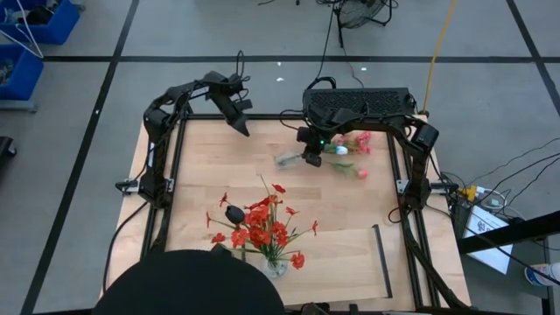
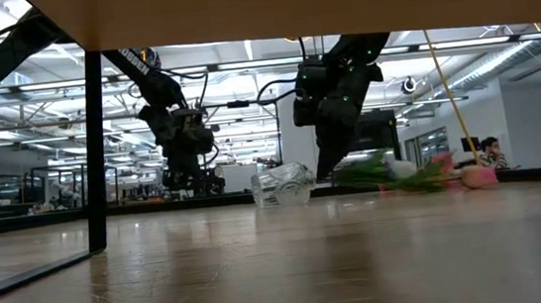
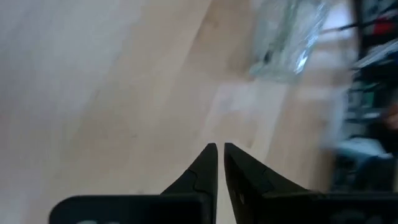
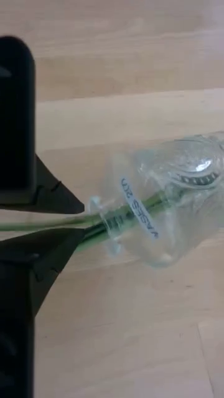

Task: Pick and place flowers into a vace then onto a shelf
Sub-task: Put the pink tulip into the transparent vase

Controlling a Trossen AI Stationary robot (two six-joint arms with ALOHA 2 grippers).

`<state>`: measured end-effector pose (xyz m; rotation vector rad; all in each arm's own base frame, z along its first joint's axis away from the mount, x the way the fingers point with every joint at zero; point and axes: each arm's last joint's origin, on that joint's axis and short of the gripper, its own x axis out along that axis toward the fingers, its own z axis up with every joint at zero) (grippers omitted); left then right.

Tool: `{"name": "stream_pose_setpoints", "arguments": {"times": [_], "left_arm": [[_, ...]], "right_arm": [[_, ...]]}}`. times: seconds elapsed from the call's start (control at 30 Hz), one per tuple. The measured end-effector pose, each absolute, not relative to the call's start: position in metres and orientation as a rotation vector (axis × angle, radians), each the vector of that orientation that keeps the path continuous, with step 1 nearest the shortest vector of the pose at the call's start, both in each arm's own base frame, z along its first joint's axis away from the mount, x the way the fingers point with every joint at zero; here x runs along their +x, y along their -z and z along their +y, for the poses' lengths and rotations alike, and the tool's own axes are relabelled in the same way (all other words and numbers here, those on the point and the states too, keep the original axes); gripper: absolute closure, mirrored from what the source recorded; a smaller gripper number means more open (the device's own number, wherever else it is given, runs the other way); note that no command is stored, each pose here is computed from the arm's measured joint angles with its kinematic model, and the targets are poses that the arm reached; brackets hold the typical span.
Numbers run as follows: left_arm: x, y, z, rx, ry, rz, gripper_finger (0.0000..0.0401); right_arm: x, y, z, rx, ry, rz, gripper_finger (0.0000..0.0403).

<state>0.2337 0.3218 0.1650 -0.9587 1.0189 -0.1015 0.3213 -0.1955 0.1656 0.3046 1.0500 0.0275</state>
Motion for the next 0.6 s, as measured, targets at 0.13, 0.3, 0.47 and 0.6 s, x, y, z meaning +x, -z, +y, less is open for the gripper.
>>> {"name": "stream_pose_setpoints", "arguments": {"times": [0.13, 0.3, 0.47, 0.6], "left_arm": [[0.232, -0.169, 0.321, -0.923, 0.073, 1.060, 0.0365], [0.229, -0.183, 0.321, -0.867, 0.063, 1.037, 0.0365], [0.226, -0.204, 0.319, -0.793, 0.048, 0.995, 0.0376], [0.226, -0.213, 0.318, -0.754, 0.035, 0.979, 0.0390]], "right_arm": [[0.321, -0.166, -0.196, 0.304, -0.020, 1.054, 0.0347], [0.321, -0.169, -0.194, 0.290, -0.027, 1.046, 0.0336], [0.319, -0.179, -0.192, 0.289, -0.031, 1.025, 0.0335], [0.314, -0.183, -0.189, 0.277, -0.039, 1.056, 0.0335]]}}
